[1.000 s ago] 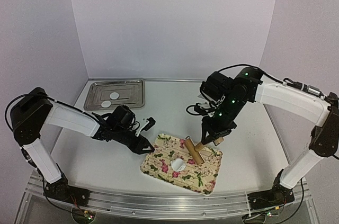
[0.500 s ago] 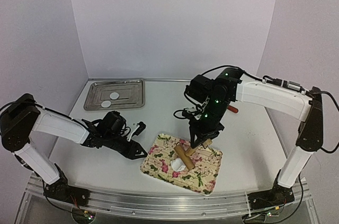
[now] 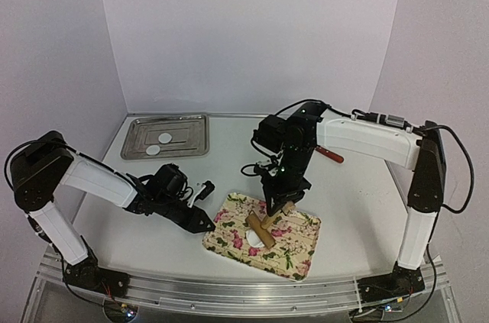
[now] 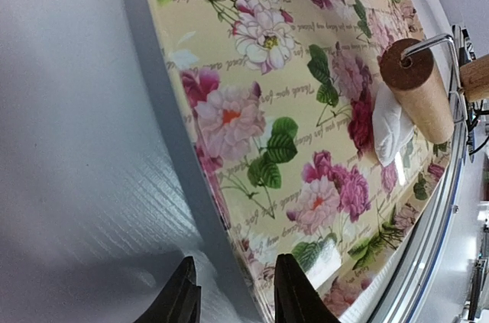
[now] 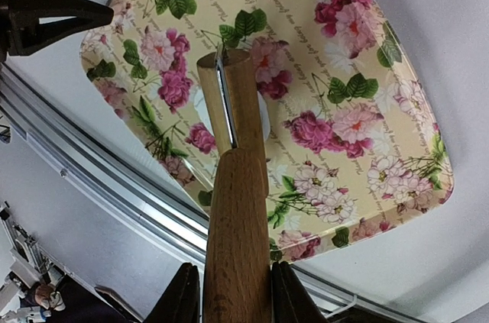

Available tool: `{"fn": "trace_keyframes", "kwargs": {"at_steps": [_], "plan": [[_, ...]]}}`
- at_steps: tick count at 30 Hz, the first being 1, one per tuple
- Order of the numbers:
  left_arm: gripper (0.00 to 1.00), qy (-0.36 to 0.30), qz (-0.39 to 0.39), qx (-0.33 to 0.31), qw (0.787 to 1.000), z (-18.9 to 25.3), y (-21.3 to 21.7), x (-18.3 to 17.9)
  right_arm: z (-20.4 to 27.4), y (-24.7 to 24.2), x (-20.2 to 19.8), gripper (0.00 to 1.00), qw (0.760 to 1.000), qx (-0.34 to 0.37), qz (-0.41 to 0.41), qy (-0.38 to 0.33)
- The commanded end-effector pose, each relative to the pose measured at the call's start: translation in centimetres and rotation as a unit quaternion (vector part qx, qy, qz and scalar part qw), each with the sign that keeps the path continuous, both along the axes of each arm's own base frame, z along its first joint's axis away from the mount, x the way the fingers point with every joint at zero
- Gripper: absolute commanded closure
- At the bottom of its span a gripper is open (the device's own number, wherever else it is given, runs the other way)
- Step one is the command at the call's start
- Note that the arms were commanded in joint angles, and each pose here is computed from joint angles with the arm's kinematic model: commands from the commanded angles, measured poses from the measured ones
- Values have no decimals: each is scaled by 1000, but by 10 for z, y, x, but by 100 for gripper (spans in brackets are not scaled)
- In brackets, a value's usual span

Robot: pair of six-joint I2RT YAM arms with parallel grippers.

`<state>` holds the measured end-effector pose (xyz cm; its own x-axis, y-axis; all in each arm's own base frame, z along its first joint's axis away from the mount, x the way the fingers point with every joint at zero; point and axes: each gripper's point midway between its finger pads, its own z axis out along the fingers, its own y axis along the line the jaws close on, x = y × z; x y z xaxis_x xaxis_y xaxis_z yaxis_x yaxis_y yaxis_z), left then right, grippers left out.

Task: Roll out the dumpling wrappers from the dough

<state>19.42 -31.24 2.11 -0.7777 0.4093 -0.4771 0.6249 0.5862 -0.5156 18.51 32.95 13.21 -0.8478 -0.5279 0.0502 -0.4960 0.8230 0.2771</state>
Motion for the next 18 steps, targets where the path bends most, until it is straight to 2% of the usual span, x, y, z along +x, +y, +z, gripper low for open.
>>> {"fn": "trace_keyframes", "kwargs": {"at_steps": [1,5,13,18], "plan": [[57,1,-9,-6,1000,0,-11,2,4,6,5,100,1000,-4,9,-9],[63,3,-15,1,1000,-4,-14,0,-4,-4,9,100,999,-37,1,-19],[85,-6,-14,33,999,-15,-17,2,-23,-20,11,100,996,-85,-10,-23],[94,-12,-14,45,999,-18,-18,2,-34,-23,12,100,994,-103,-11,-19]]}}
